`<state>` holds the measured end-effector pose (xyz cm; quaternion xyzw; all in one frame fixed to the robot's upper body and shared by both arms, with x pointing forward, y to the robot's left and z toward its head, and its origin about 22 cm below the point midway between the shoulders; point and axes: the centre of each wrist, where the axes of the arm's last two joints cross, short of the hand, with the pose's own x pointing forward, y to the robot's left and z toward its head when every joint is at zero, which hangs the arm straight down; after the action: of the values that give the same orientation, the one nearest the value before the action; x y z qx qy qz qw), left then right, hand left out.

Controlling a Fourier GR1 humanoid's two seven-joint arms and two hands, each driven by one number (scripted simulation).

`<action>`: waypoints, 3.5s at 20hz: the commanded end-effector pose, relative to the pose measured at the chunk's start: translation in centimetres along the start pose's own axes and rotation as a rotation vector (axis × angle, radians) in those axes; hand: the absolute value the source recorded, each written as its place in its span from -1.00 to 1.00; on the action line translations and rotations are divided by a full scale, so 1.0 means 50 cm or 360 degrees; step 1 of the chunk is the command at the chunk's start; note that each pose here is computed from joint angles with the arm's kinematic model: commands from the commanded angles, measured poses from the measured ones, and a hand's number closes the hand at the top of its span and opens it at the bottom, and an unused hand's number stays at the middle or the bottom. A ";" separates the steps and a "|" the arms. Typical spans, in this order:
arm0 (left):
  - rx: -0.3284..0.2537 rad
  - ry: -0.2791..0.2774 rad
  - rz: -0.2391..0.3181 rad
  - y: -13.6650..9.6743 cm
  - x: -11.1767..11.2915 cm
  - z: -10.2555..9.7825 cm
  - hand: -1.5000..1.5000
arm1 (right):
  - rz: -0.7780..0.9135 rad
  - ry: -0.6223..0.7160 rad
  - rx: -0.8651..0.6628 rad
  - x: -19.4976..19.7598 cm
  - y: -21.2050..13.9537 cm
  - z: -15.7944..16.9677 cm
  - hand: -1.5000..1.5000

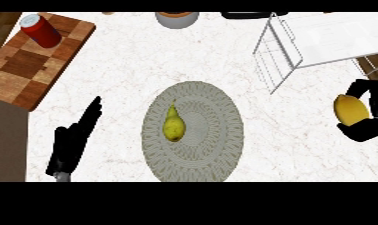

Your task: Pick the lemon from the placemat and place it in the tiered shelf

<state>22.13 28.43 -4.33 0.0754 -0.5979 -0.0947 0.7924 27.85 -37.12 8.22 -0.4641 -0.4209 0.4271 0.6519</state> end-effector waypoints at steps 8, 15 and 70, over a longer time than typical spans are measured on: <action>-0.0040 -0.0013 -0.0032 0.002 0.001 0.007 0.00 | -0.0520 -0.0195 -0.0668 -0.209 -0.320 0.081 1.00; -0.0139 -0.0079 -0.0050 -0.041 0.054 -0.044 0.00 | -0.0592 -0.0085 -0.0782 -0.240 -0.441 0.101 1.00; -0.0150 -0.0087 -0.0044 -0.037 0.044 -0.055 0.00 | -0.2178 0.0225 -0.1243 -0.306 -0.423 -0.077 -1.00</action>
<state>25.23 25.64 -3.20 0.0404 -0.6177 -0.1436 0.7721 34.48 -53.50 24.85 -0.2890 -0.7100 -0.2187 0.6037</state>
